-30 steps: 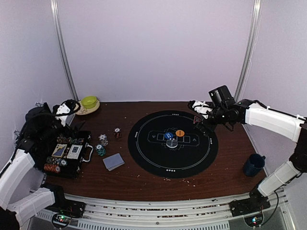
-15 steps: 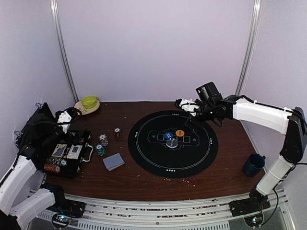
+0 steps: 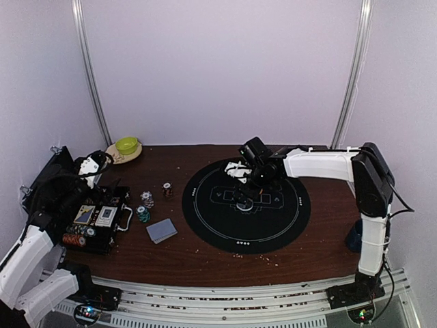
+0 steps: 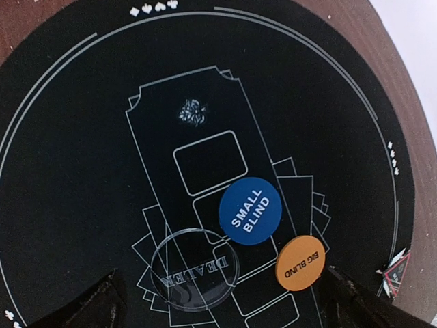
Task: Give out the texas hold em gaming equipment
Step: Pick up the dealer button from the poker table mat.
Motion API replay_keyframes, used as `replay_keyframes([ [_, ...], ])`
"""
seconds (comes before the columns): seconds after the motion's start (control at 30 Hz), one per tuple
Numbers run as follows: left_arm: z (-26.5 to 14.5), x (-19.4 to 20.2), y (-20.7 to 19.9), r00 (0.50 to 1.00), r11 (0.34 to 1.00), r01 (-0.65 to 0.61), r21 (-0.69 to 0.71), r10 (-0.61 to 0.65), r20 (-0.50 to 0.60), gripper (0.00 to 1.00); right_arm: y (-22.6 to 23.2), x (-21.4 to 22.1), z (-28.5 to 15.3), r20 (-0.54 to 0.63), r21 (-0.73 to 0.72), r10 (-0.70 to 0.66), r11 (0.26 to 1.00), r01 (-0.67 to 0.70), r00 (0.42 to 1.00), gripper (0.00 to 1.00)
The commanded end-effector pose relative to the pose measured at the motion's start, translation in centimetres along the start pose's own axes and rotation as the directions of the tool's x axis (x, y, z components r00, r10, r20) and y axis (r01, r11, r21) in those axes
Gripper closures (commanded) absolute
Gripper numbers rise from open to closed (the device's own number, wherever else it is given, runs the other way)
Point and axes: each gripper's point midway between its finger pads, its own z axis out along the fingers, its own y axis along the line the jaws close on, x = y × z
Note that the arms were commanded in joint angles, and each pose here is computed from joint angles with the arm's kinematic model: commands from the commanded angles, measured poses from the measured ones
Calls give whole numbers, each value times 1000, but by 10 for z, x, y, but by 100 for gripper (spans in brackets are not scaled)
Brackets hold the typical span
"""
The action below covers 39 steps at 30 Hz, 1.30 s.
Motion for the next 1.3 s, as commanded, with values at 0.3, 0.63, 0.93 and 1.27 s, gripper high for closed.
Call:
replay_keyframes([
  [0.3,1,0,10,1000,998,-7,-58,8,21,2,14,24,20,-117,-36,69,997,-73,991,0],
  [0.63,1,0,9,1000,998,-14,-62,16,24,2,28,38,34,-164,-96,47,993,-63,985,2],
  [0.93,0,1,10,1000,998,-20,-67,22,21,2,26,33,26,-138,-96,8,995,-21,990,4],
  [1.27,1,3,11,1000,997,-23,-74,24,15,2,25,22,13,-73,-90,35,995,-42,997,0],
])
